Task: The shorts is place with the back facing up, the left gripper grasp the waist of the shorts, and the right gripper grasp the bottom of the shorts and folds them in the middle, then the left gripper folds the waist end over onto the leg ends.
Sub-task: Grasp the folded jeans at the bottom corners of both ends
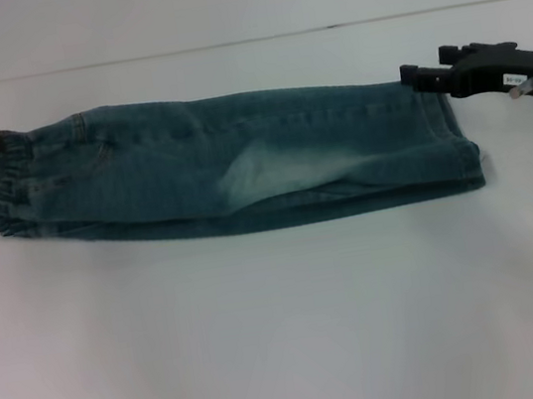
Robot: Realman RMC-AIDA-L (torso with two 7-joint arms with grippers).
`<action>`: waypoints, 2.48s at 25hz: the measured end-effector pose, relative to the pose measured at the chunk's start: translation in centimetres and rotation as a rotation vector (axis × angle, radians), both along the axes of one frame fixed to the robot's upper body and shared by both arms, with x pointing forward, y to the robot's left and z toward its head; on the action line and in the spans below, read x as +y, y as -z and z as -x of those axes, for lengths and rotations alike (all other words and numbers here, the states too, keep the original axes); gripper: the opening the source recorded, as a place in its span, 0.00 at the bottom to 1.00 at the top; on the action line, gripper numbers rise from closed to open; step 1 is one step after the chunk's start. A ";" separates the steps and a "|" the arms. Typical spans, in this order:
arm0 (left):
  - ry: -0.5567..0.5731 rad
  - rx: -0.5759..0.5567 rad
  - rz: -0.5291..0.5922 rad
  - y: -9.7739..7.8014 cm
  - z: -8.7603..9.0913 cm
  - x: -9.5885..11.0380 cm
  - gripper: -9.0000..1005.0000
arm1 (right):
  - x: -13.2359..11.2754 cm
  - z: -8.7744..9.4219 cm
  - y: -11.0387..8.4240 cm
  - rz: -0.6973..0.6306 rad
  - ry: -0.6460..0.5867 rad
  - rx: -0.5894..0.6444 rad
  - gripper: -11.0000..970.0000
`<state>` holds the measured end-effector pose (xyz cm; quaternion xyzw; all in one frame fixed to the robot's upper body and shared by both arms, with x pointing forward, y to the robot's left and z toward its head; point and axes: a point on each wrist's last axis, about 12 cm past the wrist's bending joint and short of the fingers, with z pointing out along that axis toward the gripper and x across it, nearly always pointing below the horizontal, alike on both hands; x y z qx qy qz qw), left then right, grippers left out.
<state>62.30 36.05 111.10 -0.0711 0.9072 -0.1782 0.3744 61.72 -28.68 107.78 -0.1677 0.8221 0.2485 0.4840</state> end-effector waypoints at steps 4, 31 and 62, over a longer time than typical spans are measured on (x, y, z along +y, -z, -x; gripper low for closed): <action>0.032 0.003 -0.006 -0.2 0.2 0.1 0.82 | -0.3 1.3 -2.2 -0.077 -0.150 -0.033 0.96; 0.426 0.092 -0.385 -1.0 2.4 0.0 0.93 | 3.2 5.3 -2.5 -0.085 -0.563 0.003 0.98; 0.456 0.081 -0.509 0.1 -0.9 -2.8 0.93 | 4.2 4.4 -2.0 -0.054 -0.524 0.017 0.98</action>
